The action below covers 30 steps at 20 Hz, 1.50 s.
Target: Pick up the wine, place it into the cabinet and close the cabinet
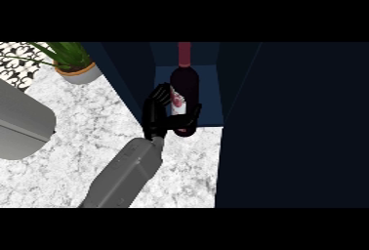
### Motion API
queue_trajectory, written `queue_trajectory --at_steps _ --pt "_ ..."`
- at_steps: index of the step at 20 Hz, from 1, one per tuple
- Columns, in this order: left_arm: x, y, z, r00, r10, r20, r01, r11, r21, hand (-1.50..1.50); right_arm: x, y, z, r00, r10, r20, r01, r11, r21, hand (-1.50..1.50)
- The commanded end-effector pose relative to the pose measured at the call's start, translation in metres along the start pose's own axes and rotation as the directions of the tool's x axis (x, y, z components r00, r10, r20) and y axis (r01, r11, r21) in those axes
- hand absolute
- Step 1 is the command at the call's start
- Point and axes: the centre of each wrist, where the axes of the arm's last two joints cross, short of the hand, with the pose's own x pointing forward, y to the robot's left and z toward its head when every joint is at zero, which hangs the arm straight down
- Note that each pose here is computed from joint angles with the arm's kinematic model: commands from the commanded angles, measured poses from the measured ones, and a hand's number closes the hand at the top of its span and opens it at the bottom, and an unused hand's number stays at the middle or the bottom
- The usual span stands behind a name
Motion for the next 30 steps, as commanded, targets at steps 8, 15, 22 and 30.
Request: queue_trajectory --at_steps 8,15,22,30 --pt "0.023 -0.014 -0.043 1.000 -0.004 -0.003 0.004 0.999 0.051 1.50 0.042 0.004 0.030 0.994 -0.068 0.086 0.065 0.997 0.042 -1.50" --pt "0.052 -0.039 -0.068 0.999 -0.030 0.011 0.030 0.997 0.069 1.50 0.019 0.004 0.013 0.994 -0.086 0.073 0.083 0.996 0.036 -1.50" --pt "0.062 -0.018 -0.090 0.978 -0.197 0.064 0.185 0.970 0.156 1.50 0.024 0.007 0.020 0.992 -0.100 0.071 0.097 0.994 0.046 -1.50" --pt "0.064 0.007 -0.104 0.903 -0.428 0.047 0.404 0.880 0.248 -1.50 0.024 0.009 0.020 0.992 -0.100 0.074 0.095 0.993 0.067 -1.50"
